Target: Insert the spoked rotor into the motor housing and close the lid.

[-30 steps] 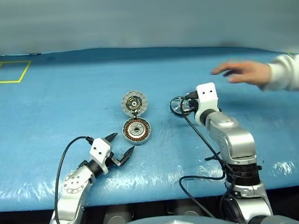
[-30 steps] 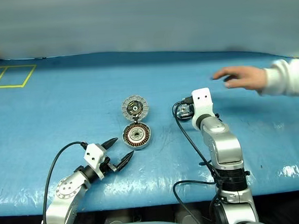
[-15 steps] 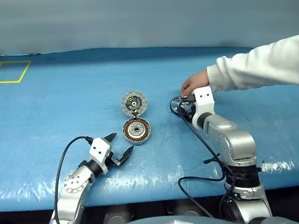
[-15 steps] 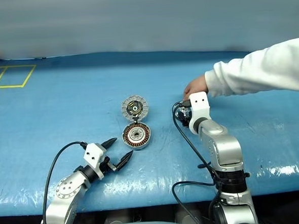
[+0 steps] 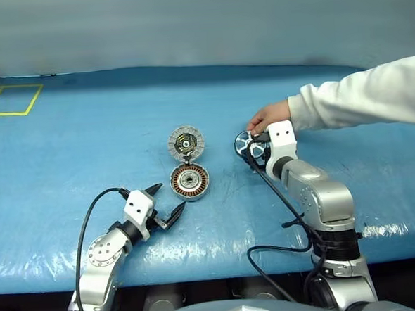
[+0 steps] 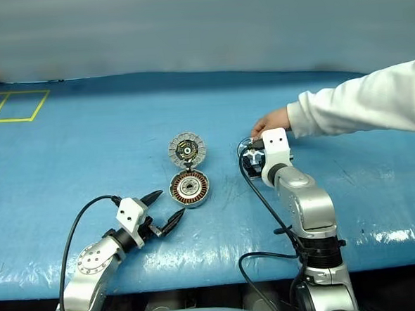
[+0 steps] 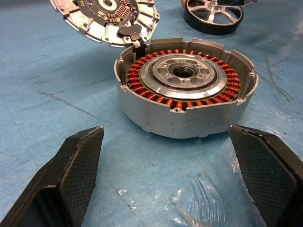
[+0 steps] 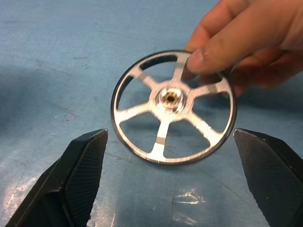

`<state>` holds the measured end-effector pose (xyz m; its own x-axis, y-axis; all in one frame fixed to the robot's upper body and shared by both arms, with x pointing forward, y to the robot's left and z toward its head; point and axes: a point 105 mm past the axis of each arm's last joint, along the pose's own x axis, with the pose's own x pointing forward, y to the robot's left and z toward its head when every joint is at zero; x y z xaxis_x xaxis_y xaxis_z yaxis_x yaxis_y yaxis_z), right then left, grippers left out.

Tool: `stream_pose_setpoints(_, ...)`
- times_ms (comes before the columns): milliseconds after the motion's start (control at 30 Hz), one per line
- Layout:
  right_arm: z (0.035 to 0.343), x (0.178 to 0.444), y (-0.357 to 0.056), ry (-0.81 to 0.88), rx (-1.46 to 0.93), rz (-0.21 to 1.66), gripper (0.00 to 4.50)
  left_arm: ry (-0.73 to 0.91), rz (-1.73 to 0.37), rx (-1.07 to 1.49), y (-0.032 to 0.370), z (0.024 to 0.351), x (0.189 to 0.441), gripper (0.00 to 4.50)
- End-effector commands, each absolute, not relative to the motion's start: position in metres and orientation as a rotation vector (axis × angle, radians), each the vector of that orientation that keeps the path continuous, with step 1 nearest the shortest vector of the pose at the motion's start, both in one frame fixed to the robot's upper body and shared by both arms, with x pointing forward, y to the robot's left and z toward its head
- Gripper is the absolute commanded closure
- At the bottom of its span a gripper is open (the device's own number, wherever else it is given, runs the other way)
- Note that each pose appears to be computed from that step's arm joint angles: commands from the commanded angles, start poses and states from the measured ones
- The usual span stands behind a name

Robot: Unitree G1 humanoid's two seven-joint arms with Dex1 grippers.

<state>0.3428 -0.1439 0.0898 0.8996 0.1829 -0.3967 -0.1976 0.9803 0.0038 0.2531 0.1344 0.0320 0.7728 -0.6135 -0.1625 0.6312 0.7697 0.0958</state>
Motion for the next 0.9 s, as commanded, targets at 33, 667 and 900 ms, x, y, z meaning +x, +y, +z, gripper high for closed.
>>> stream_pose_setpoints(33,0.0993,0.3435,-0.143,0.371,-0.036,0.199,0.02,0.08,-0.685,0.155,0.1316,0.0443,0.2531,0.0)
stream_pose_setpoints(667,0.0972,0.3408,-0.1385,0.379,-0.025,0.213,0.02,0.081,-0.686,0.153,0.1304,0.0462,0.2525,0.0)
stream_pose_setpoints(900,0.0956,0.3396,-0.1349,0.382,-0.021,0.221,0.02,0.083,-0.687,0.154,0.1308,0.0451,0.2526,0.0)
